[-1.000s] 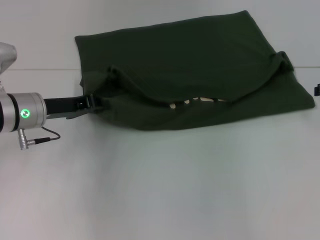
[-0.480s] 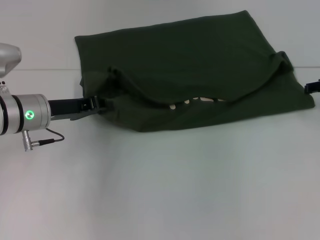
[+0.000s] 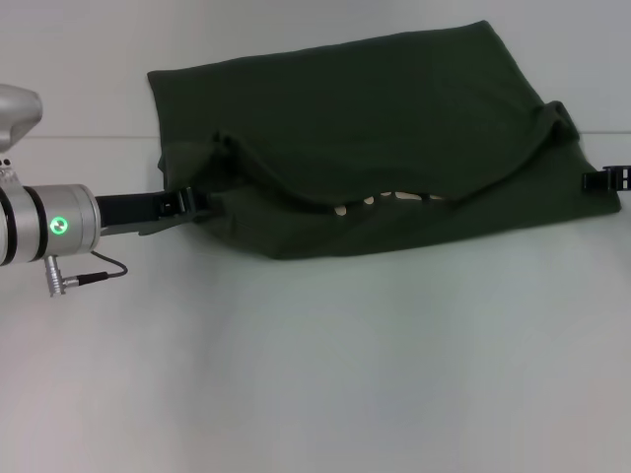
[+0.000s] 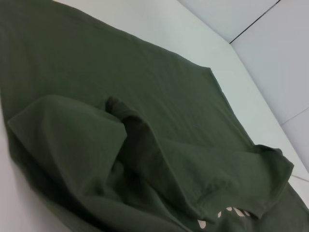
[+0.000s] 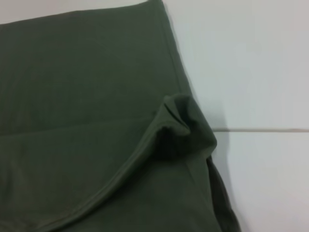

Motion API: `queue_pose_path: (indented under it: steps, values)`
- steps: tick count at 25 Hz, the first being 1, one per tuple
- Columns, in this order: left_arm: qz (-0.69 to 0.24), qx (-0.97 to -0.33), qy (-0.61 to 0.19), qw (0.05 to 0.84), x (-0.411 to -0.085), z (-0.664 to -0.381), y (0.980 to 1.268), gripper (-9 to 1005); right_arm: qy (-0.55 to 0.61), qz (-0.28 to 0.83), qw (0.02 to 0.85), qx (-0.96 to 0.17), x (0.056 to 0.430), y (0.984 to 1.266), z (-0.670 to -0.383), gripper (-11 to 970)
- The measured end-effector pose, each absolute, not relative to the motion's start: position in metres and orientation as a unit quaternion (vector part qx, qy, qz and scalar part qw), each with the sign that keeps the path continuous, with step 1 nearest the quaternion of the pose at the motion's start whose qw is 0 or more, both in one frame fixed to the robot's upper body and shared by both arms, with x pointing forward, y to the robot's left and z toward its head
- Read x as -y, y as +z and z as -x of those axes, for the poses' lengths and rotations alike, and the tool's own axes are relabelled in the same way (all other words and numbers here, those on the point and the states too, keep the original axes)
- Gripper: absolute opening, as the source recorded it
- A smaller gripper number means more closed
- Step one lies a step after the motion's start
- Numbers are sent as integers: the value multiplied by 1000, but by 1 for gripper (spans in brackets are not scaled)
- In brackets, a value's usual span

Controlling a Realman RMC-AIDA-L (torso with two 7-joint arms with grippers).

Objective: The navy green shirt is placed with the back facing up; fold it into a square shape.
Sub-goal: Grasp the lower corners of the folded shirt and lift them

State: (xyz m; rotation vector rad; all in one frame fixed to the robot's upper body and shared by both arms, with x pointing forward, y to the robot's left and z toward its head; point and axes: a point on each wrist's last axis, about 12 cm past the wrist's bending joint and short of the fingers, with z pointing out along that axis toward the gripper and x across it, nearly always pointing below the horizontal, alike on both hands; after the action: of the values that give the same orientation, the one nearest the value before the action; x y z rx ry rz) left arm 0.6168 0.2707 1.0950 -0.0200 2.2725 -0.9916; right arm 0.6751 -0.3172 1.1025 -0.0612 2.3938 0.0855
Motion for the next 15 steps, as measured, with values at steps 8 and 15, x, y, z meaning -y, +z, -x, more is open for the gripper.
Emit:
queue_pose_path:
  steps: [8, 15]
  values:
    - [8, -865, -381, 326, -271, -617, 1096, -1, 27, 25, 364, -931, 314, 1094, -673, 707]
    - [6, -865, -382, 325, -268, -617, 1096, -1, 28, 27, 360, -932, 312, 1092, -673, 646]
